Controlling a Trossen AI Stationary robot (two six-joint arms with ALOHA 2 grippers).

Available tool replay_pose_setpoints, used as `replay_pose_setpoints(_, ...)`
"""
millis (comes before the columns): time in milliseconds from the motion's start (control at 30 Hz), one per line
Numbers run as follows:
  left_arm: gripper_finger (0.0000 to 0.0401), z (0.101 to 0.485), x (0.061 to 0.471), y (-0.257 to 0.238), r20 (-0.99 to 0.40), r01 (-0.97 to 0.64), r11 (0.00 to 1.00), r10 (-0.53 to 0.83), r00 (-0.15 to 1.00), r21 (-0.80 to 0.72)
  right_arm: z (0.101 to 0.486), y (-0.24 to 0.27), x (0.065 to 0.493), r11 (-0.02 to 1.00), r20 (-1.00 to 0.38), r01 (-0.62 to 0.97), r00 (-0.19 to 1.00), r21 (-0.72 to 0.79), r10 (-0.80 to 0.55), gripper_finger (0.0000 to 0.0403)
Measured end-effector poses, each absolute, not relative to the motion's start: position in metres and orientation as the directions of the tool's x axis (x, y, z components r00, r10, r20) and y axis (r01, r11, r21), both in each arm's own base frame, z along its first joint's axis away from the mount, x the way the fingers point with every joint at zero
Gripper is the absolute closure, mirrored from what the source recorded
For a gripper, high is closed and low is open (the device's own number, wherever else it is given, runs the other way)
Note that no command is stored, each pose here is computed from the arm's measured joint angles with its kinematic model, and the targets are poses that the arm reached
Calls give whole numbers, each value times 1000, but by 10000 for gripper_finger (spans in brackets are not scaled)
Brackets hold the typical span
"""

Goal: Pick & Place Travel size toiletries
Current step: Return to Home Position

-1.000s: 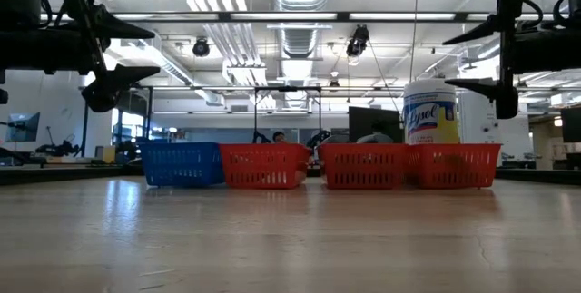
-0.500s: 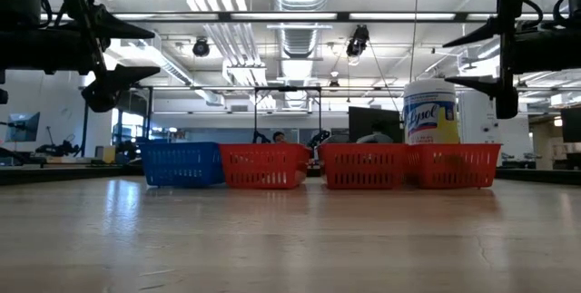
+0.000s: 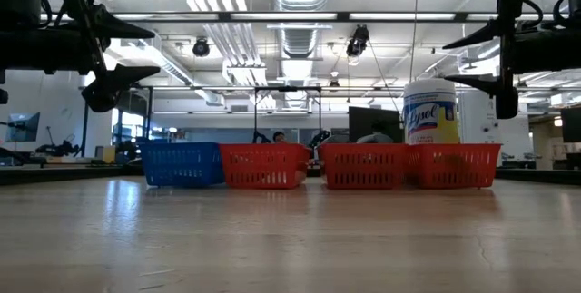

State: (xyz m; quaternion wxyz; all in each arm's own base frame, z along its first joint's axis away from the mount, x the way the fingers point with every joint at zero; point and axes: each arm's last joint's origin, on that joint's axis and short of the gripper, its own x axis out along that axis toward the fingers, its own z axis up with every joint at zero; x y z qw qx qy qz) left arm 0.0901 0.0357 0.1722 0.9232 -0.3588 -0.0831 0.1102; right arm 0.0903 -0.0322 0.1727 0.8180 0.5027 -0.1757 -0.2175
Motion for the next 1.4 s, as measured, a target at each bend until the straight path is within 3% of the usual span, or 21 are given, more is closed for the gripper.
replay_pose_setpoints(700, 121, 172, 90, 36, 74, -144, 718, 264, 962, -681, 173, -32, 90, 400, 69, 179, 843, 899, -533, 100)
replay_pose_setpoints(1100, 121, 172, 84, 48, 74, -244, 691, 397, 915, -681, 173, -37, 89, 391, 68, 199, 817, 899, -573, 60)
replay_pose_setpoints(1400, 121, 172, 84, 49, 74, -249, 689, 403, 912, -681, 173, -37, 89, 390, 68, 200, 815, 899, -575, 44)
